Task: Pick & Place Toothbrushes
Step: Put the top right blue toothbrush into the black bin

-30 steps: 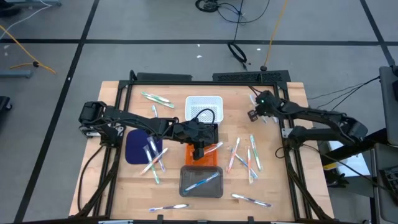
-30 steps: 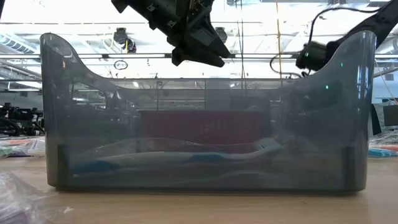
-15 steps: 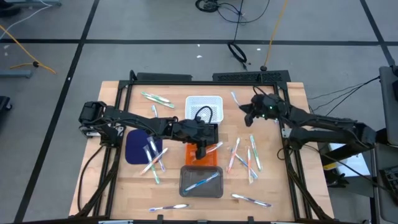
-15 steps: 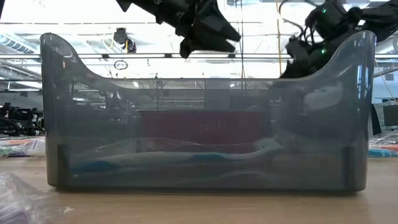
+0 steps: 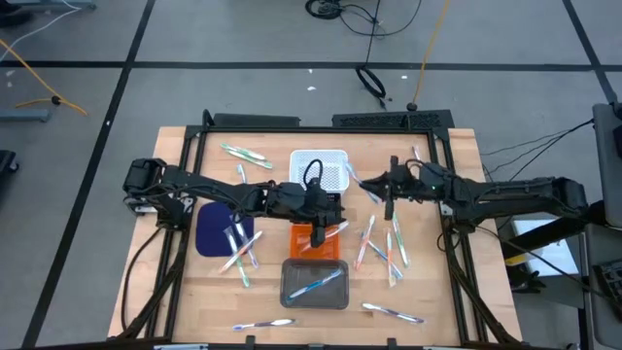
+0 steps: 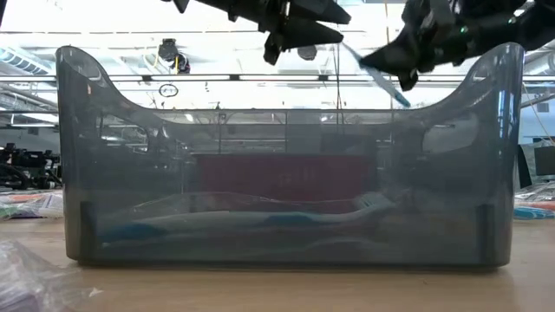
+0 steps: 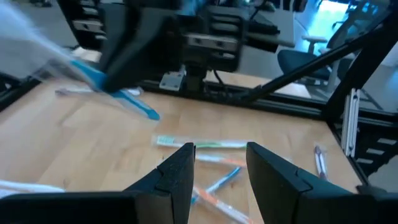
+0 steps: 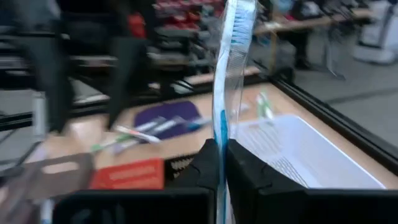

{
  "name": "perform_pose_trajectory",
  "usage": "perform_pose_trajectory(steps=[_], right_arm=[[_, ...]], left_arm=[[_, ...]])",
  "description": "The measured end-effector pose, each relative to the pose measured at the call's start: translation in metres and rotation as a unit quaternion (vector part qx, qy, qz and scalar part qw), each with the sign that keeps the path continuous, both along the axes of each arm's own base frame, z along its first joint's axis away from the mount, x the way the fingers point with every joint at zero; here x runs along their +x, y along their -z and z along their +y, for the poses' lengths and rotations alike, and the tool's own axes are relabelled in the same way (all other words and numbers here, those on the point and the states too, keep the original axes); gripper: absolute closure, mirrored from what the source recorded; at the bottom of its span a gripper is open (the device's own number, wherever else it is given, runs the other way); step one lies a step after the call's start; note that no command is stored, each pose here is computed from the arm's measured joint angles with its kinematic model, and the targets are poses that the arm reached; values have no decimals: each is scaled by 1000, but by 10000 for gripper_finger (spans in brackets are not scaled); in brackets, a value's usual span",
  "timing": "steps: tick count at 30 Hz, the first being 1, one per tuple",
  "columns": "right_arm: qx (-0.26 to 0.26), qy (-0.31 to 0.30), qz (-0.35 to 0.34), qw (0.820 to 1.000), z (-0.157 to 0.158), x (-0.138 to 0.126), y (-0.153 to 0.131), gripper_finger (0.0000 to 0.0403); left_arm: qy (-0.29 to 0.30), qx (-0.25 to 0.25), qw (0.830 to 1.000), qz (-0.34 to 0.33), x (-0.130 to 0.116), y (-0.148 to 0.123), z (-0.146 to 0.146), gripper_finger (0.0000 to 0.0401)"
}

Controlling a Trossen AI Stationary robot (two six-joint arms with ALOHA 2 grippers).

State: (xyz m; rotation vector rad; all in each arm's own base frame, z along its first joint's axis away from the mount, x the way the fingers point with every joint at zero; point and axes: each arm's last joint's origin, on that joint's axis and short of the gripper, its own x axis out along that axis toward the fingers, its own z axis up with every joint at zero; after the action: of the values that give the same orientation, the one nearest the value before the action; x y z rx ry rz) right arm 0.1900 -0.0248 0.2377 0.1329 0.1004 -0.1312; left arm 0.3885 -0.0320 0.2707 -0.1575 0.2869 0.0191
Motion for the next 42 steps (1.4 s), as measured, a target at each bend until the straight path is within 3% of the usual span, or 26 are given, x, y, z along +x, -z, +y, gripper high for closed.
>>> perform_pose_trajectory(steps=[9,20,31,42], right_arm=[[-42,-80,-57,994,30,2,-11,397],[-71,-123,-82,987,48,4,-14,397],[-83,-123,-83,985,50,20,-5,397],[-100,-84,-105,986,46,8,-17,397]], left_arm=[[2,9,999,-44,2,-8,1,254],[-11,8,996,-90,4,-17,7,254],[-7,7,994,-107,4,-21,6,254],[35,0,995,-96,4,-19,2,254]])
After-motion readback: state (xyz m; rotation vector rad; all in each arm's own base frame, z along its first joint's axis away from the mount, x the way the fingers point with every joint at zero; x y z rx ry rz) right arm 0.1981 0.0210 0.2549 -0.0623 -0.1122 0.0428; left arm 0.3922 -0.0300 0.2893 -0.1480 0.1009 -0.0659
